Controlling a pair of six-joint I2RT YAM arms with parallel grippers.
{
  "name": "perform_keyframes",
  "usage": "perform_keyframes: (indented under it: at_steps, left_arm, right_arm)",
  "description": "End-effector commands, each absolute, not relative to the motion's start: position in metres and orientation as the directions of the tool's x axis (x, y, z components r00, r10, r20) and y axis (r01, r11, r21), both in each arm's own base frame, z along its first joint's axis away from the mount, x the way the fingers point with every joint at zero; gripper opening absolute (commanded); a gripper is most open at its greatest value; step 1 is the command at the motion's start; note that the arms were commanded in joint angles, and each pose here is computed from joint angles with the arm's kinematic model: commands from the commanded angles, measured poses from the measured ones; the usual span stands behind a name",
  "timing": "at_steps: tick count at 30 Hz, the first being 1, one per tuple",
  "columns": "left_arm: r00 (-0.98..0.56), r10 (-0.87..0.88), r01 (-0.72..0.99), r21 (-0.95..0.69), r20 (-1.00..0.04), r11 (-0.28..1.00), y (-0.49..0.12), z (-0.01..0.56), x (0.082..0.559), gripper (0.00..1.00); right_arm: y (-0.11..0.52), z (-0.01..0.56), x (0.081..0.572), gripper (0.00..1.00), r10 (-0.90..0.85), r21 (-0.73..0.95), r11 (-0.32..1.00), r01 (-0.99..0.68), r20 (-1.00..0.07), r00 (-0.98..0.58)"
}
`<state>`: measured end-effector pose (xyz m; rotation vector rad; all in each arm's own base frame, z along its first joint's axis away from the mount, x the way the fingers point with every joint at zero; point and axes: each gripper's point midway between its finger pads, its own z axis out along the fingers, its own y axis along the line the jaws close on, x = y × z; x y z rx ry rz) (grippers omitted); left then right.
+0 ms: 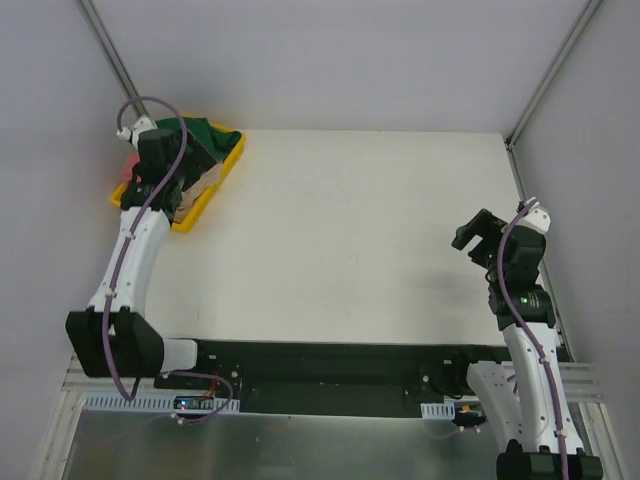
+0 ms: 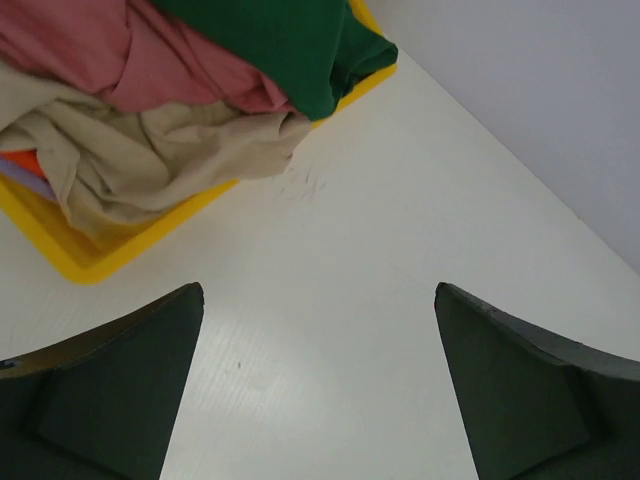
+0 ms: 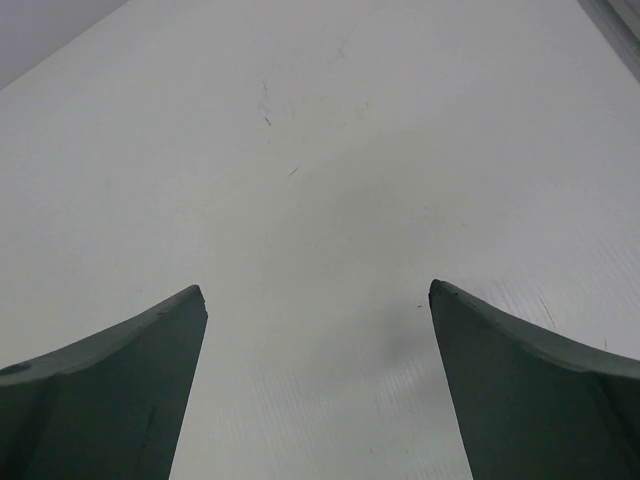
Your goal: Fold and stack the t-shirts
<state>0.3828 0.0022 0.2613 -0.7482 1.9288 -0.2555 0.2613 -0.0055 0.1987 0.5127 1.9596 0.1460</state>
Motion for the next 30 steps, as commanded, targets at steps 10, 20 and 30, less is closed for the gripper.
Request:
perform_keyframes:
  at_steps: [10,20,30]
  left_arm:
    - [-0.221,-0.554,-0.496,-0.397,-0.803,0.772,0.073,0.284,0.581,0.99]
    - [-0.344,-0.520,-0.544,-0.285,-0.782,0.789,0.088,0.195,0.630,0.85]
    - [-0.350,-0.513,-0.544,-0.276,-0.784,0.792,0.090,0.195,0.629,0.14]
  right_arm:
    - [0.012,0.199,0.295,0.96,0.342,0.320,0.940,0.121,-0.883,-0.322]
    - [-0.002,0.164,0.289,0.96,0.369,0.269,0.925,0.268,-0.804,-0.466]
    - [0.015,0.151,0.288,0.96,0.338,0.273,0.941,0.200,-0.727,-0.598]
